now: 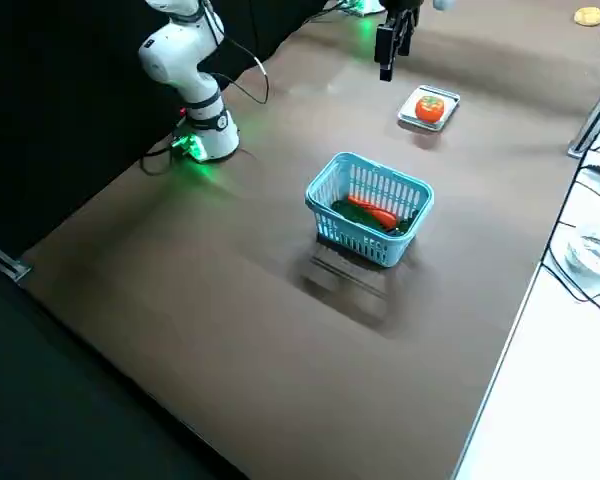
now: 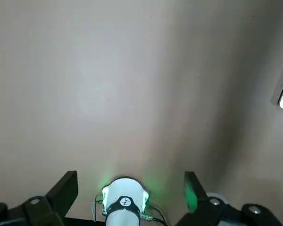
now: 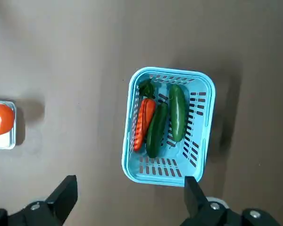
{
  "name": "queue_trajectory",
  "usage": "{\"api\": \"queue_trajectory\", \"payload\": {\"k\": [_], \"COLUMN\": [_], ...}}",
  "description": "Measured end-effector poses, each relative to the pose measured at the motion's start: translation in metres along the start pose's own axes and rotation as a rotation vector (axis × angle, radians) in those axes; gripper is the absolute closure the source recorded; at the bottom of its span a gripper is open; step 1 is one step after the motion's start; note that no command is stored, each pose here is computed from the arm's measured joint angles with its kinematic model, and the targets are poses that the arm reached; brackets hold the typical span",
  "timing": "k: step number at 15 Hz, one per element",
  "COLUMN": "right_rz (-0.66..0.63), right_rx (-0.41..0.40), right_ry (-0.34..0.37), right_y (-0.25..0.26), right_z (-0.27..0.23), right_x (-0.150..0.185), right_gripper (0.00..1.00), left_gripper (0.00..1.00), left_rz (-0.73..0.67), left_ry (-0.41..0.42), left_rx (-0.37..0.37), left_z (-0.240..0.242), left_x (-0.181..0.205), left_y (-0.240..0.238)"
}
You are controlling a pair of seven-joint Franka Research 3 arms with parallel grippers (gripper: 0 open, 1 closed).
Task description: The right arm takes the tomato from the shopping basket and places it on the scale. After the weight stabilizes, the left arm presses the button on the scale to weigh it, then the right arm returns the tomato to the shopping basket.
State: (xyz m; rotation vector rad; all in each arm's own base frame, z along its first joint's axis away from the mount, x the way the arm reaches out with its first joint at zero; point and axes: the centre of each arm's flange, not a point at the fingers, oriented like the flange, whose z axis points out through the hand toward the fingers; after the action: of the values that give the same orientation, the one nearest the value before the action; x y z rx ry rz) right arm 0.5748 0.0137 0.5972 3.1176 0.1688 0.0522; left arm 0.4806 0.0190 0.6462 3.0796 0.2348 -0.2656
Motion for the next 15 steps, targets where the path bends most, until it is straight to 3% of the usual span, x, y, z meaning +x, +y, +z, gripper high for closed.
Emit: {"api": "queue_trajectory", "payload": {"k": [8, 15], "right_rz": [-0.011, -0.186], "right_rx": [0.003, 0.025], "right_ry": [0.001, 0.064], "right_y": [-0.005, -0.150], "right_z": [0.000, 0.021], "right_x": [0.001, 0.016], "right_gripper": [0.00, 0.00], "left_gripper": [0.00, 0.00], "left_rz": [-0.001, -0.003], "left_ry": [0.000, -0.016], "left_rx": [0.000, 0.002], "left_z": [0.000, 0.007], "left_x": [0.000, 0.006], "left_y": [0.000, 0.000]}}
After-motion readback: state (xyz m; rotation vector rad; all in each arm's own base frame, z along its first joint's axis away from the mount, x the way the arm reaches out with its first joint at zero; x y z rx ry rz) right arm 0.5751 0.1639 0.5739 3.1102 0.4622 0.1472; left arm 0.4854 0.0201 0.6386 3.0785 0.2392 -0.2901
